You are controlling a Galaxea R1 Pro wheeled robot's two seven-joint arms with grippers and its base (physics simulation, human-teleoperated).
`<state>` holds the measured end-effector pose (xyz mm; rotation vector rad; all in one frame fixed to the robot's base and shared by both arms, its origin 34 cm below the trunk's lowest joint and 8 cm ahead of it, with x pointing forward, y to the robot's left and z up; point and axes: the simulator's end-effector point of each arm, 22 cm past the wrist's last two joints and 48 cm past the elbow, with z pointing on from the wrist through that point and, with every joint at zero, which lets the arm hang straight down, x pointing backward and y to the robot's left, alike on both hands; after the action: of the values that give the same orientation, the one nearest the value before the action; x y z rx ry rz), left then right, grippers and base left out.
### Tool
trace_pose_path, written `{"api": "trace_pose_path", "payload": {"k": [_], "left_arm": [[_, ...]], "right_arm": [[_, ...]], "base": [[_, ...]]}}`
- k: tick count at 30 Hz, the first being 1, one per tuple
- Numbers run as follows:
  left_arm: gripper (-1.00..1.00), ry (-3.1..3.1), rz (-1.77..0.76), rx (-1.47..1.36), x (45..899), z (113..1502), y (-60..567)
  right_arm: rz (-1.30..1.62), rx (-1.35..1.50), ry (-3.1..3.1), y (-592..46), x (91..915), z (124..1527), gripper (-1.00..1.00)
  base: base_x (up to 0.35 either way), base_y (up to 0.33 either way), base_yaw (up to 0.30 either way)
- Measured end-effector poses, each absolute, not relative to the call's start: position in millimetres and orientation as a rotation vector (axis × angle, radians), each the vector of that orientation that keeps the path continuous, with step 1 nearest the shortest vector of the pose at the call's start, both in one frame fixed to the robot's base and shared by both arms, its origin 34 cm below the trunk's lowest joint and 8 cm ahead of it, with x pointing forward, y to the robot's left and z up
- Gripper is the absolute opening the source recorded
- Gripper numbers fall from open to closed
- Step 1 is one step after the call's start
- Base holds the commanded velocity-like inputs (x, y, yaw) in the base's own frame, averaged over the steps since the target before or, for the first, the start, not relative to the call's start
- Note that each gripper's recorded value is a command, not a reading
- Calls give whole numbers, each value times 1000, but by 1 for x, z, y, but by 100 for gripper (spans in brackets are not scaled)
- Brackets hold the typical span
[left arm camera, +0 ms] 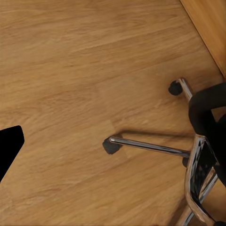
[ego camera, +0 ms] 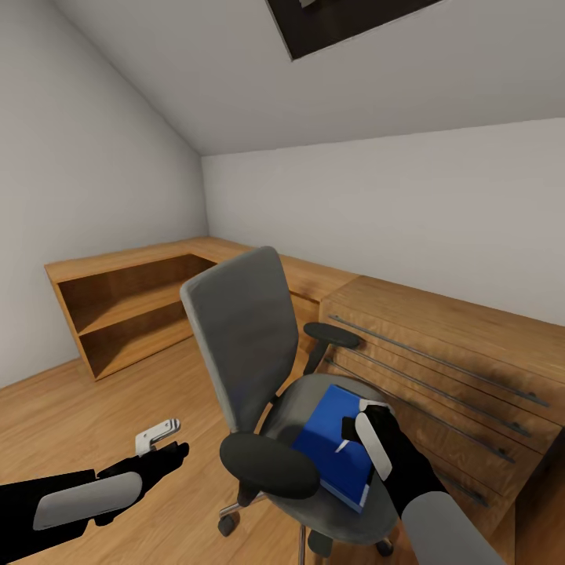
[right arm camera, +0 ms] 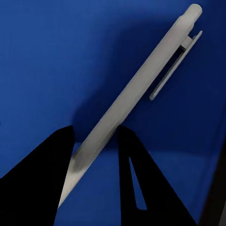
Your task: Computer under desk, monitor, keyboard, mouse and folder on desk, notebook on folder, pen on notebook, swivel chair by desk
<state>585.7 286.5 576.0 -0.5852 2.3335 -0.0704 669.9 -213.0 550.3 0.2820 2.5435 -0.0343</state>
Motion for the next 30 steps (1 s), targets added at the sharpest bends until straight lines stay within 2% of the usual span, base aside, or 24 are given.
{"api": "trace_pose_path", "payload": {"k": [30], "left_arm": [[100,2334,-71,-585,586,576,286]], "right_arm": [[-32,282,2548,-213,669,550,-100]], "base": [[0,0,0]]}}
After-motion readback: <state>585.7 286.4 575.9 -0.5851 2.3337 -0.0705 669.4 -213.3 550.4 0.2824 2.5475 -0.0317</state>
